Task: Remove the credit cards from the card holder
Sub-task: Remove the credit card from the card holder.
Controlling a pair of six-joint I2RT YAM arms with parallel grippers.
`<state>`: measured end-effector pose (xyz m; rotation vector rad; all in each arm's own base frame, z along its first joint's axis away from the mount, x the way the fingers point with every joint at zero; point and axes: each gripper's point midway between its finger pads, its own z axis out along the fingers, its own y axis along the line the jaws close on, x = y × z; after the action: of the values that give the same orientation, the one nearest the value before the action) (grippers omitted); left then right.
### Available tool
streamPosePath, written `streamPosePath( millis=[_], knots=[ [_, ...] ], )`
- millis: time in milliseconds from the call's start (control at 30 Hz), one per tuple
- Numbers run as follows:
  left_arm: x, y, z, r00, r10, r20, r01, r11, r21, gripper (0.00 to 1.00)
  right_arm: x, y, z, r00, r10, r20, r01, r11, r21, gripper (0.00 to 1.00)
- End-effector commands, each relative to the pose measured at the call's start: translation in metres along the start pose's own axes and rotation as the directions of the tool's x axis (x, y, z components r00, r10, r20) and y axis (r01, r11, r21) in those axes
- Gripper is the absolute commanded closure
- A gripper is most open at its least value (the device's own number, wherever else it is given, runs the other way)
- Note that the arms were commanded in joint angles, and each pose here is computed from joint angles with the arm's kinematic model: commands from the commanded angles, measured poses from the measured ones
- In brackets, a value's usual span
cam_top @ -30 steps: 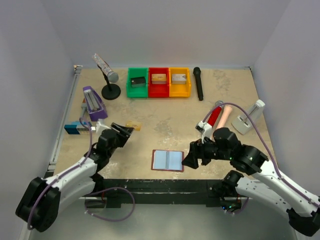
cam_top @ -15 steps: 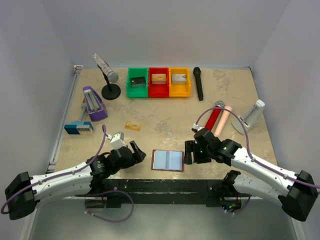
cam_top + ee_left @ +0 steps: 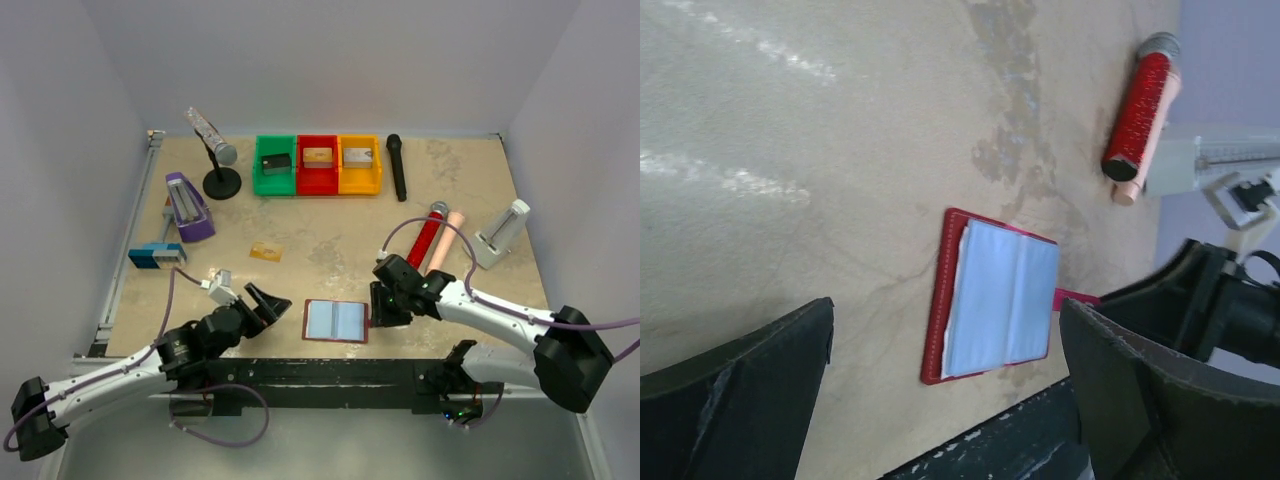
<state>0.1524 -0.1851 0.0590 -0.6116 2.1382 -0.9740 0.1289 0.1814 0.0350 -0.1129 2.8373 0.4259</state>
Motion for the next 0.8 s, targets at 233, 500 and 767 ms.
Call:
streamPosePath(
  millis=[233, 500, 767],
  knots=[
    [0.018, -0.041, 0.004, 0.95, 0.259, -0.176, -0.268, 0.963, -0.033, 0.0, -0.018, 0.002, 0.009, 0.998, 0.044, 0.048, -0.045, 0.999, 0.006, 0.79],
    [0.03, -0.066, 0.011, 0.941, 0.261, -0.216, -0.257, 0.965, 0.046, 0.0, -0.016, -0.001, -0.003, 0.997, 0.014, 0.079, -0.012, 1.0, -0.02, 1.0],
    [0.047, -0.097, 0.018, 0.922, 0.285, -0.264, -0.244, 0.953, 0.178, 0.11, -0.006, -0.002, -0.005, 0.998, 0.007, 0.062, -0.004, 0.999, -0.048, 1.0]
  ],
)
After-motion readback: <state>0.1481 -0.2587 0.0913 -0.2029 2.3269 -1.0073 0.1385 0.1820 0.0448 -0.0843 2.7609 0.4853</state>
